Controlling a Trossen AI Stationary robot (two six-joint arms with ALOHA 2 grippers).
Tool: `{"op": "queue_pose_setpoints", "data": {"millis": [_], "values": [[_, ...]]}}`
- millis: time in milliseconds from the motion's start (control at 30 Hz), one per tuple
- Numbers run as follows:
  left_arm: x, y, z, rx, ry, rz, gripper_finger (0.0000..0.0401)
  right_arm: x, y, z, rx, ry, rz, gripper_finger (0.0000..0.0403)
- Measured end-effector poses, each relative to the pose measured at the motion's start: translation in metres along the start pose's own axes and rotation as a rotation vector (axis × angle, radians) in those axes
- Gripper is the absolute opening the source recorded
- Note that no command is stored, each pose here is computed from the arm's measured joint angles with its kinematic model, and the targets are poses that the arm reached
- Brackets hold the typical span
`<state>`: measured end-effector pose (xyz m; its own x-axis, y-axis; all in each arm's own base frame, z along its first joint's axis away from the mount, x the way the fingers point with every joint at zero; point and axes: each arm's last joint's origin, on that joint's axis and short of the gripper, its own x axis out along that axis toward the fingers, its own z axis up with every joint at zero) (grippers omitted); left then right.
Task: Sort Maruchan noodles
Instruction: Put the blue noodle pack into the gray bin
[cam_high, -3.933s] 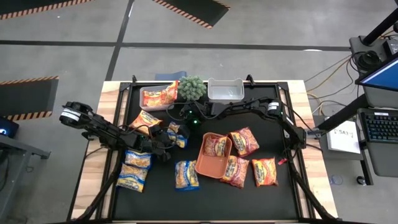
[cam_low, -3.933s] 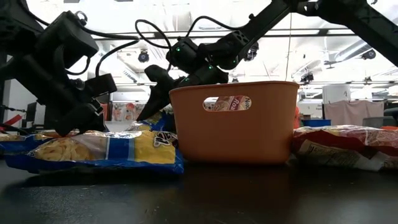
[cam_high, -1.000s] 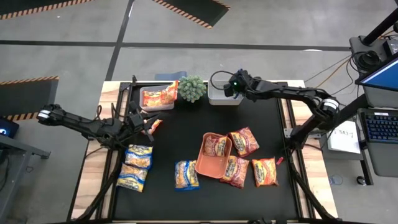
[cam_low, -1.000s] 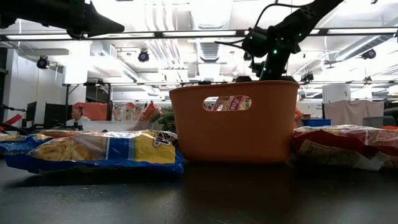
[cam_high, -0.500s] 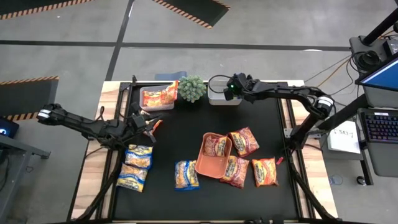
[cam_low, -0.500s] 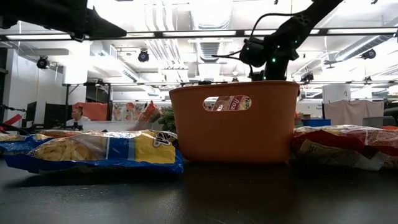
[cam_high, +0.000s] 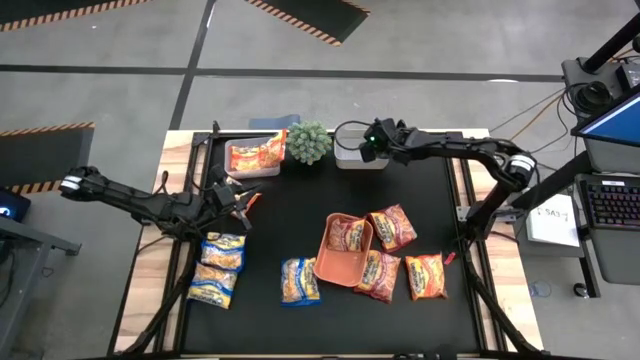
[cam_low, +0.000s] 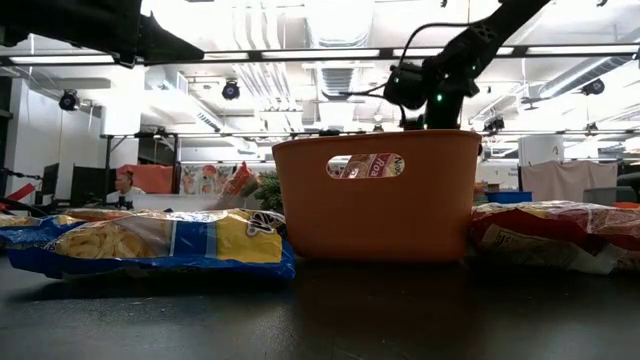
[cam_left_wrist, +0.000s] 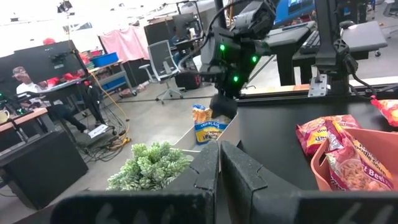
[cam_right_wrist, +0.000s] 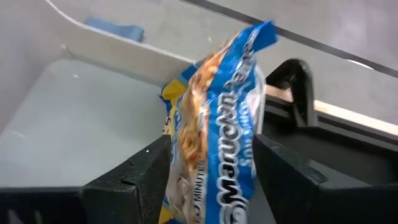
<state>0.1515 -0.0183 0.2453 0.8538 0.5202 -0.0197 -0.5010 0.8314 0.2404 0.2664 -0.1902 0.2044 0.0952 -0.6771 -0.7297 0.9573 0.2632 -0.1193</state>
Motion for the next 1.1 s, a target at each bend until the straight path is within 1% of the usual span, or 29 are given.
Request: {"op": "queue_pose_setpoints", "data": {"millis": [267, 467, 700, 867, 933, 1033, 1100], "values": [[0.003, -0.004, -0.003, -0.03, 0.022, -0.005, 0.0, -0.04, -0.008, 0.019, -0.004, -0.018, 0.023, 0.0215], [0.008, -0.01, -0.008, -0.06, 0.054, -0.009, 0.0, -0.083, -0.004, 0.019, -0.031, -0.097, 0.127, 0.0215], [0.011, -0.015, -0.014, -0.14, 0.085, -0.011, 0.0, -0.133, 0.013, -0.002, -0.153, -0.167, 0.287, 0.0215], [0.015, -0.019, -0.013, -0.179, 0.16, -0.023, 0.0, -0.152, 0.025, -0.024, -0.256, -0.195, 0.375, 0.0215], [0.016, -0.021, -0.009, -0.195, 0.211, -0.05, 0.0, -0.156, 0.03, -0.032, -0.295, -0.226, 0.412, 0.0215], [0.019, -0.026, -0.004, -0.198, 0.316, -0.13, 0.0, -0.158, 0.035, -0.042, -0.351, -0.294, 0.476, 0.0215], [0.021, -0.029, -0.001, -0.199, 0.396, -0.187, 0.0, -0.159, 0.037, -0.047, -0.401, -0.333, 0.558, 0.0215]]}}
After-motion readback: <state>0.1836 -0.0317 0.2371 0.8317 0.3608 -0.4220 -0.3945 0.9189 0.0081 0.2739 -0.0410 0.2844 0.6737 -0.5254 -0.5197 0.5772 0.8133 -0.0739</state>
